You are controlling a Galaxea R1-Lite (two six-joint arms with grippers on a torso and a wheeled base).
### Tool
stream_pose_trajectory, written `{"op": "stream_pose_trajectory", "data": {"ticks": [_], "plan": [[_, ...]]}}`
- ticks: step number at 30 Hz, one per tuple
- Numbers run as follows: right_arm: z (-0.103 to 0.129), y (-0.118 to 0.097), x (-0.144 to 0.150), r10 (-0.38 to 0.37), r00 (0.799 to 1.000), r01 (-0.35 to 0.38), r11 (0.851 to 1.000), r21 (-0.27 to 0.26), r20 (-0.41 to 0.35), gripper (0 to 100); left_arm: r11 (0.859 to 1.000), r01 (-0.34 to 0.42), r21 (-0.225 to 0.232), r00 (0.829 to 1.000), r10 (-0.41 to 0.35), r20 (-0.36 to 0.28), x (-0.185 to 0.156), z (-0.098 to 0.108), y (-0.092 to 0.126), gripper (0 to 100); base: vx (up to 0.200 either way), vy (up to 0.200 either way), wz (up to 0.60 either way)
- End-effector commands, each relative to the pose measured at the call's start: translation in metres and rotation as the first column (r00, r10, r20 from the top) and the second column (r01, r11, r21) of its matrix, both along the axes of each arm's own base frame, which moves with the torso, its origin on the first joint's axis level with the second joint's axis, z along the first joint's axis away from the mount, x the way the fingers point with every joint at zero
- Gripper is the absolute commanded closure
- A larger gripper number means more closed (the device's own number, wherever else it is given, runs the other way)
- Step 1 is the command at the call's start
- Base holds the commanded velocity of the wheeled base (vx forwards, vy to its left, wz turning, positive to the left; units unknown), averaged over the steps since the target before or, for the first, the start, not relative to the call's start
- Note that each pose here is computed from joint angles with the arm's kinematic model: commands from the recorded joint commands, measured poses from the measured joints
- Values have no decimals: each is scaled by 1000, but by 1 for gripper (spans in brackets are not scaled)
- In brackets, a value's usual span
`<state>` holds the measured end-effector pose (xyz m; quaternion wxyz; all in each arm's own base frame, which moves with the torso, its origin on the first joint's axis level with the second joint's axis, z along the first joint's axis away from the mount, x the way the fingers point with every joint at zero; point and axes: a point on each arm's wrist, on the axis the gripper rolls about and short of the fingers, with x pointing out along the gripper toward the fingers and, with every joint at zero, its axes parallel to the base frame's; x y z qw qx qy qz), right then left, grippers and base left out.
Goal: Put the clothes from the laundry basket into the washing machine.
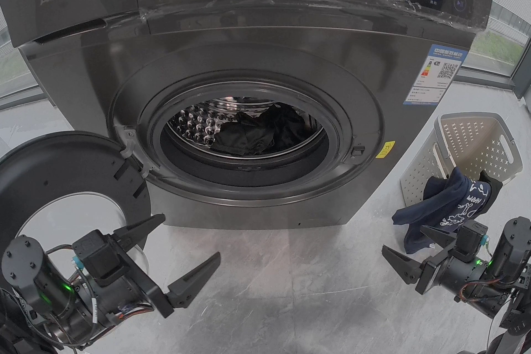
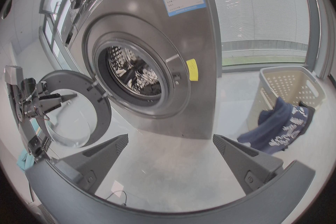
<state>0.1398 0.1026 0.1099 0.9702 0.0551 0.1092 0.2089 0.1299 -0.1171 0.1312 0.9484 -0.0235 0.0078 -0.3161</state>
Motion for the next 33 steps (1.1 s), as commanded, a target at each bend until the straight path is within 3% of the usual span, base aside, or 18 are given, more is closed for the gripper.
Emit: {"op": "stream_pose_trajectory", "data": {"ticks": [1,4,7,15,19,21,22,24,26,29,31,33], "plan": [[16,-29,-29,-89,996,89,996,8,31,0,999,-19,-48,998,22,59,-29,19,28,0,-200,0,0],[18,-42,-44,-129,991,129,992,5,25,0,999,-29,-38,998,31,51,-44,21,43,0,-200,0,0],[23,-64,-60,-236,970,233,971,44,56,0,989,-145,5,989,144,19,-65,14,72,0,-200,0,0],[3,-99,-112,-350,935,350,937,11,63,0,969,-246,-27,969,247,29,-112,-7,110,0,-200,0,0],[-6,-105,-129,-408,909,407,913,25,83,0,948,-318,-29,947,319,44,-130,-22,118,0,0,0,0],[-7,-106,-129,-410,908,410,912,24,84,0,947,-321,-29,946,322,44,-130,-22,119,0,0,0,0],[-14,-108,-140,-447,888,446,894,35,105,0,929,-370,-31,927,371,48,-142,-36,122,0,0,0,0],[-22,-109,-148,-454,883,454,891,26,121,0,917,-397,-29,917,398,39,-147,-43,123,0,0,0,0],[-26,-110,-155,-462,875,463,886,25,145,0,913,-407,-20,913,407,16,-147,-45,123,0,0,-200,0],[-26,-110,-156,-490,859,490,871,38,150,0,907,-417,-60,909,417,-11,-146,-45,123,0,0,-200,0],[-26,-112,-155,-535,829,537,843,35,160,0,904,-422,-61,907,421,-29,-146,-46,123,0,0,-200,0],[-26,-112,-155,-548,821,551,834,27,162,0,900,-432,-57,902,431,-37,-146,-46,123,0,0,-200,0]]}}
